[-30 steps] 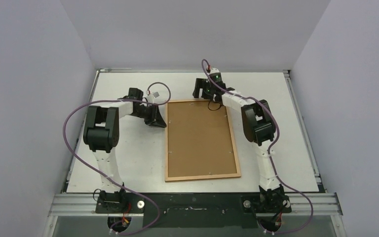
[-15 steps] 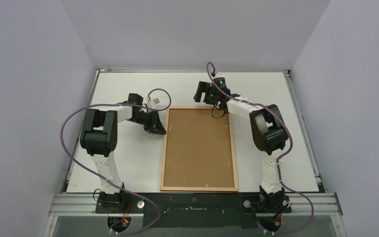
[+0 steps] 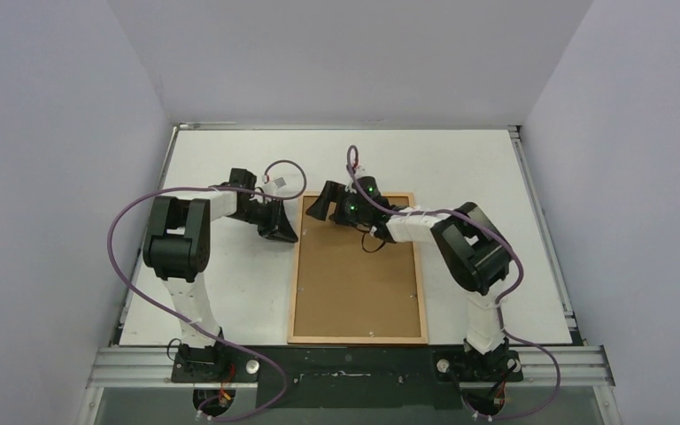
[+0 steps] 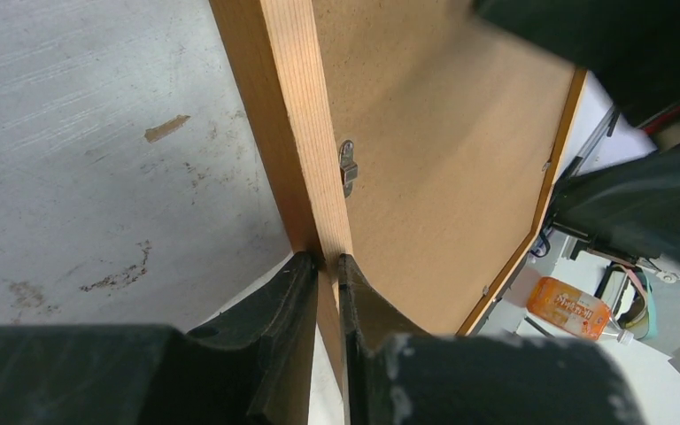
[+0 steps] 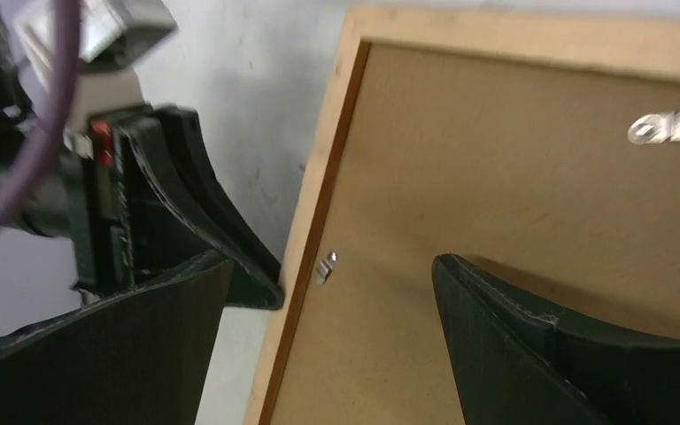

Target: Put the photo into the frame

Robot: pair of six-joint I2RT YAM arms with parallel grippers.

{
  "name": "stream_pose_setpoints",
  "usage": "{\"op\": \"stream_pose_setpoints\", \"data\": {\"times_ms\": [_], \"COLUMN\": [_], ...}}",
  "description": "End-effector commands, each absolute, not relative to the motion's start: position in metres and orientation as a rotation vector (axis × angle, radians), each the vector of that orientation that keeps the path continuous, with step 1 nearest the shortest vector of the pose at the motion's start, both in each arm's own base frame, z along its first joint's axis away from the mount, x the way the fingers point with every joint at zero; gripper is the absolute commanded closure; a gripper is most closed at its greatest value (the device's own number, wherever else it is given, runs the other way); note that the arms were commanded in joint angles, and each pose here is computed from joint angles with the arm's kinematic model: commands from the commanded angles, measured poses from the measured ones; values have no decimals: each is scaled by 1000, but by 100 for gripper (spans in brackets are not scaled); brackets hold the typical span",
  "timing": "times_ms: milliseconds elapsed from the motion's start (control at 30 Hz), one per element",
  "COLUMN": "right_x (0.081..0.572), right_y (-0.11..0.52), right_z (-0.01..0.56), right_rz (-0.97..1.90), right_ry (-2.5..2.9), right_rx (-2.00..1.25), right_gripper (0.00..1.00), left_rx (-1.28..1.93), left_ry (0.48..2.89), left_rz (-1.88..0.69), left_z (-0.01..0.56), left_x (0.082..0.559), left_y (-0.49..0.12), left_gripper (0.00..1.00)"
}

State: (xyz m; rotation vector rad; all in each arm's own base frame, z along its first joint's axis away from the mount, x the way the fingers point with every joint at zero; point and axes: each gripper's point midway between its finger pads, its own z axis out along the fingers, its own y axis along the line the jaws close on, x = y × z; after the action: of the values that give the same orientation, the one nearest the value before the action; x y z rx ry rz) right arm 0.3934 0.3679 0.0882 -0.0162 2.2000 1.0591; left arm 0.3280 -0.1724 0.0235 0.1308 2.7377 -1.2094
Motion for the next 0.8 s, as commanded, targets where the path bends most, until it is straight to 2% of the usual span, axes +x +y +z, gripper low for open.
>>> {"op": "stream_pose_setpoints", "data": {"times_ms": [0,767], "right_x": [373,343], "right_y": [402,439], "right_z": [103,73], "right_rz": [1246,1362], "right_ry": [2130,2241], "right_rx": [-26,-74], "right_gripper": [14,17], "left_rx": [129,104], "left_ry": [2803,2794], "left_rz": [-1109,-1115], "left_z": [7,8], "left_x": [319,325], "left_y": [-161,-159], "left_gripper": [88,90]}}
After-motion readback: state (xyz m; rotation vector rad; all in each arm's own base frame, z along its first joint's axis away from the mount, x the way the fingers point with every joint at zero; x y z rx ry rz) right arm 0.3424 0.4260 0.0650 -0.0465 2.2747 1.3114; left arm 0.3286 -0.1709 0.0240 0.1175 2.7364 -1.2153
